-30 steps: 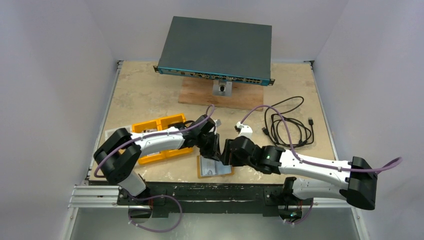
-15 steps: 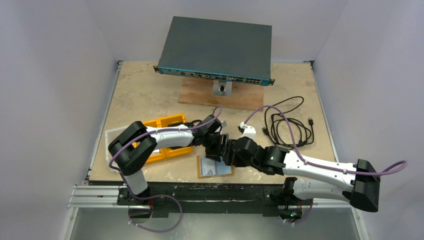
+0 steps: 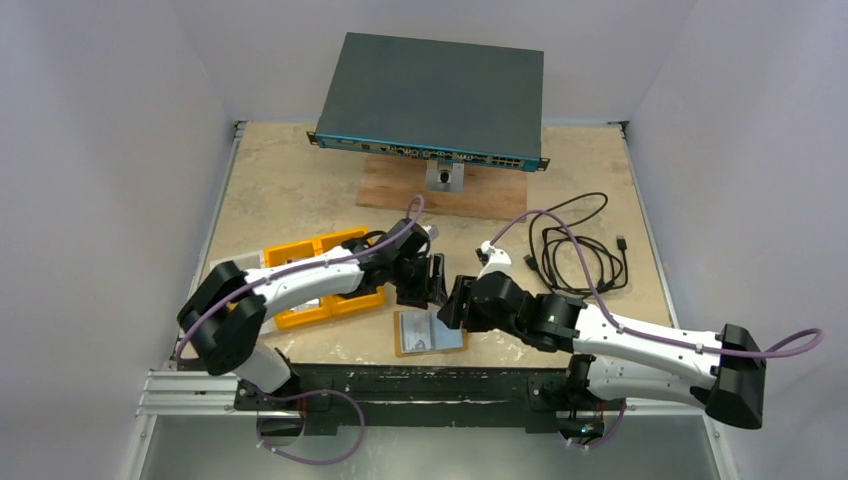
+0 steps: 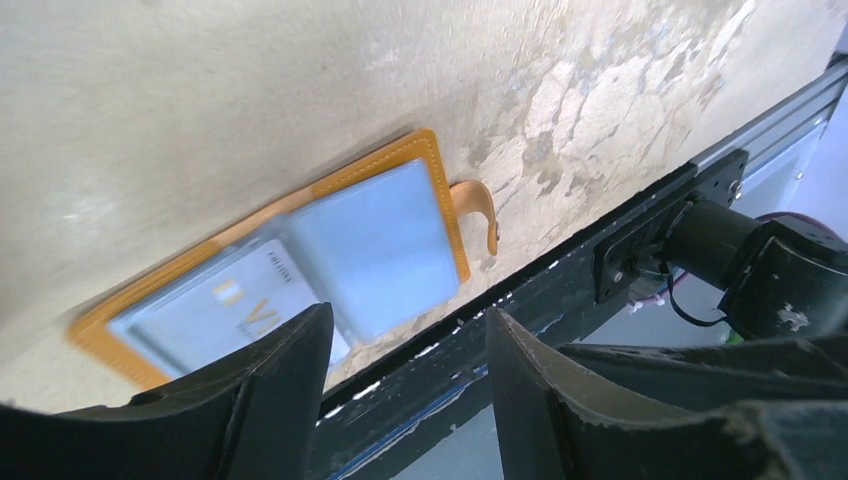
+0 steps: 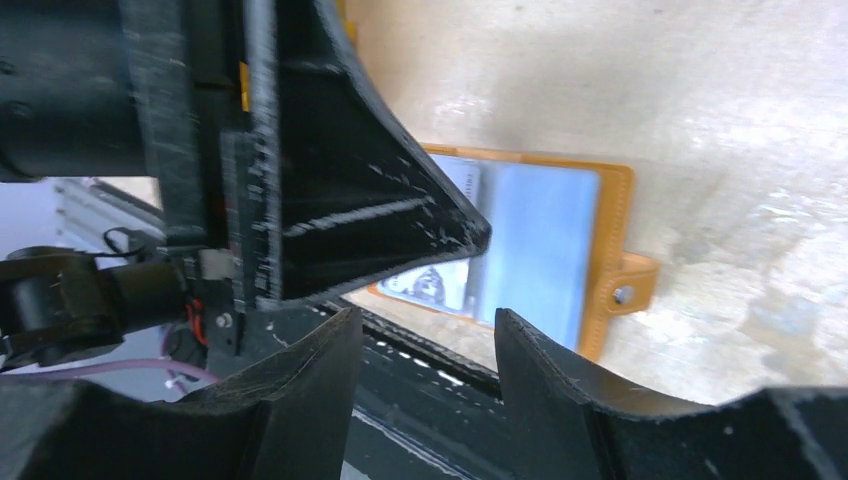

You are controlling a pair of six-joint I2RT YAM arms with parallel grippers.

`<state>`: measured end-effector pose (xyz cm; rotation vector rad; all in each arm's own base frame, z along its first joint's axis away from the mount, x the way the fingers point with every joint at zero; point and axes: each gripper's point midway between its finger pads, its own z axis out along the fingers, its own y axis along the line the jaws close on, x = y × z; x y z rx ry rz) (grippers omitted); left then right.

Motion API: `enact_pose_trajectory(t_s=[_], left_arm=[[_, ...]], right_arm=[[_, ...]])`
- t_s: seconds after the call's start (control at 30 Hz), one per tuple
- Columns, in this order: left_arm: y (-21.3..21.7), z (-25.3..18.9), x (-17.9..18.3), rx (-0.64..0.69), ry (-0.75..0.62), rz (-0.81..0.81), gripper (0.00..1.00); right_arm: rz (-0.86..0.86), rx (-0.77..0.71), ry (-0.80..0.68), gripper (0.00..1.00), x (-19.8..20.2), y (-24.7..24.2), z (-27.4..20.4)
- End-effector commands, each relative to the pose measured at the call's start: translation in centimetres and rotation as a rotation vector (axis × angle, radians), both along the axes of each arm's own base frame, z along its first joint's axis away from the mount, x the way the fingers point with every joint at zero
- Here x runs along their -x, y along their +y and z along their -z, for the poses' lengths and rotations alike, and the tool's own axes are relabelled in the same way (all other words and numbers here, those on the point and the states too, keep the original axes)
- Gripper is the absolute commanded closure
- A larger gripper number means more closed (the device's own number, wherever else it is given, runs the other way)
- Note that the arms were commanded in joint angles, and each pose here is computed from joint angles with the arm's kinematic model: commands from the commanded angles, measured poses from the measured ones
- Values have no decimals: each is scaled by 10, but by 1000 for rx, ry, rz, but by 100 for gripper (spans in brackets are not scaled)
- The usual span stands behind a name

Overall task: Take the credit cards out of the card holder
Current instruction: Remove the credit card from the card holder.

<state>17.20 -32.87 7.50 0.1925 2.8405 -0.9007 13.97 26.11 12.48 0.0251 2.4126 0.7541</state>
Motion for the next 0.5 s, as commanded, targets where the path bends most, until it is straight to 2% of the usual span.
enact_pose_trajectory(t_s=[0.0,0.17,0.47], left_arm=[[41,-13,-7,-66,-84,-61,44],[67,-10,4,-77,-87,-98,51],[77,6,13,-77,-61,-125,74]], right_arm=[[-78,-137,-6,50,3,29,-12],[-123,-196,48,56,-1,46,4],[-147,-254,111,66,-18,56,30]])
